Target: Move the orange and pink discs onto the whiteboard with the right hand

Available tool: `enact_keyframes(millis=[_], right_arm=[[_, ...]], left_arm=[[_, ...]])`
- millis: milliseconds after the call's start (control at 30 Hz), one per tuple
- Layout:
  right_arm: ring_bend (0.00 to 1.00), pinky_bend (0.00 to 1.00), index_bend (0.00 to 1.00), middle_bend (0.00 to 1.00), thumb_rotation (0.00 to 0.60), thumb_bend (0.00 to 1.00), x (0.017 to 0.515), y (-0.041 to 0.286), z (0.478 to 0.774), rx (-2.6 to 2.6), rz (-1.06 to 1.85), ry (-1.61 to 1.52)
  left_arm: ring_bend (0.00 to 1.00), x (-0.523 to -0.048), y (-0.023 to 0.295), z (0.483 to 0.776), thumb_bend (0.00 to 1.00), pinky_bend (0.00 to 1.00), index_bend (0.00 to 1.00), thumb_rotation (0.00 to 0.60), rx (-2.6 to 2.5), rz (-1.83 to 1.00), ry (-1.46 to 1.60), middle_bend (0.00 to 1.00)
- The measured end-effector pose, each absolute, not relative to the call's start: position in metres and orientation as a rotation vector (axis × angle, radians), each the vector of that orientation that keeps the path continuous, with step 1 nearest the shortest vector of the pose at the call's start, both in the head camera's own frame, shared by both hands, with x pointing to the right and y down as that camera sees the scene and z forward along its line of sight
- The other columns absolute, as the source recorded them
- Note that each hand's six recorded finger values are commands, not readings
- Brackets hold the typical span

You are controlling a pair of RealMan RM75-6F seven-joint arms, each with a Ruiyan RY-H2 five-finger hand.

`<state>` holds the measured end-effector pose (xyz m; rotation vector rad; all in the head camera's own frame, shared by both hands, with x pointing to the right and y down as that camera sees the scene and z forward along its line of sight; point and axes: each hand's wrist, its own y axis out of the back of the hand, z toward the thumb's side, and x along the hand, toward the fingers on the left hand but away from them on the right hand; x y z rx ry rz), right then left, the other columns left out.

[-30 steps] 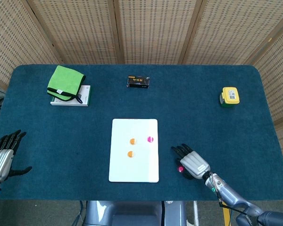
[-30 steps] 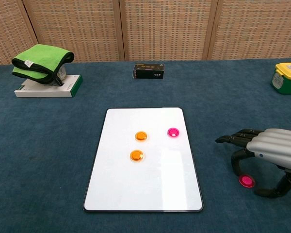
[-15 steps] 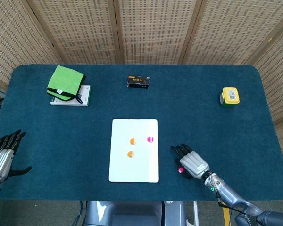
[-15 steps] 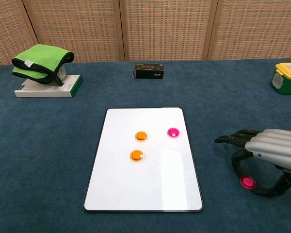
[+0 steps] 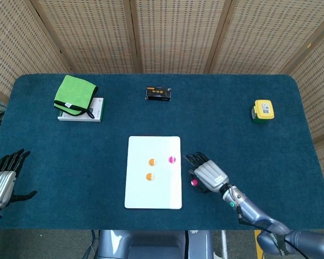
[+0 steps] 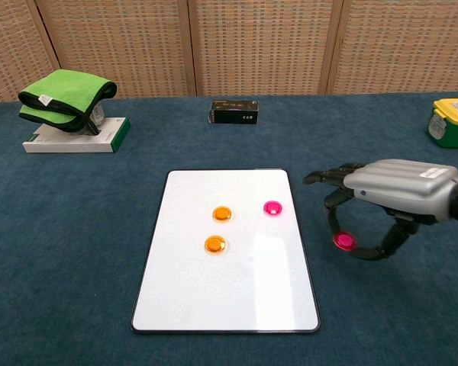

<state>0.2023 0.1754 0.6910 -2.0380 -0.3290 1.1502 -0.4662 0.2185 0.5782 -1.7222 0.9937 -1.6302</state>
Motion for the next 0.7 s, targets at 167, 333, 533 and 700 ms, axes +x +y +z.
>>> enact_keyframes(millis=[167,333,533,700], right_arm=[[0.0,0.0,0.53,0.03,0.6,0.41,0.172,0.168,0.697,-2.053,1.152,-0.305],[0.0,0.0,0.53,0.03,0.6,0.41,0.141,0.169,0.704,-2.06,1.143,-0.276],[0.0,0.0,0.53,0.03,0.6,0.41,0.118,0.166,0.706,-2.046,1.136,-0.274],[0.0,0.0,0.53,0.03,0.6,0.41,0.114,0.163,0.708,-2.025,1.152,-0.274]], left_arm=[[0.0,-0.467,0.219,0.579,0.0,0.0,0.0,0.6,-1.729,-1.634,0.995,0.0],[0.0,-0.467,0.219,0.578,0.0,0.0,0.0,0.6,-1.739,-1.634,0.999,0.0],[0.0,-0.467,0.218,0.578,0.0,0.0,0.0,0.6,-1.744,-1.634,0.999,0.0],[0.0,-0.468,0.218,0.578,0.0,0.0,0.0,0.6,-1.749,-1.633,1.002,0.0]])
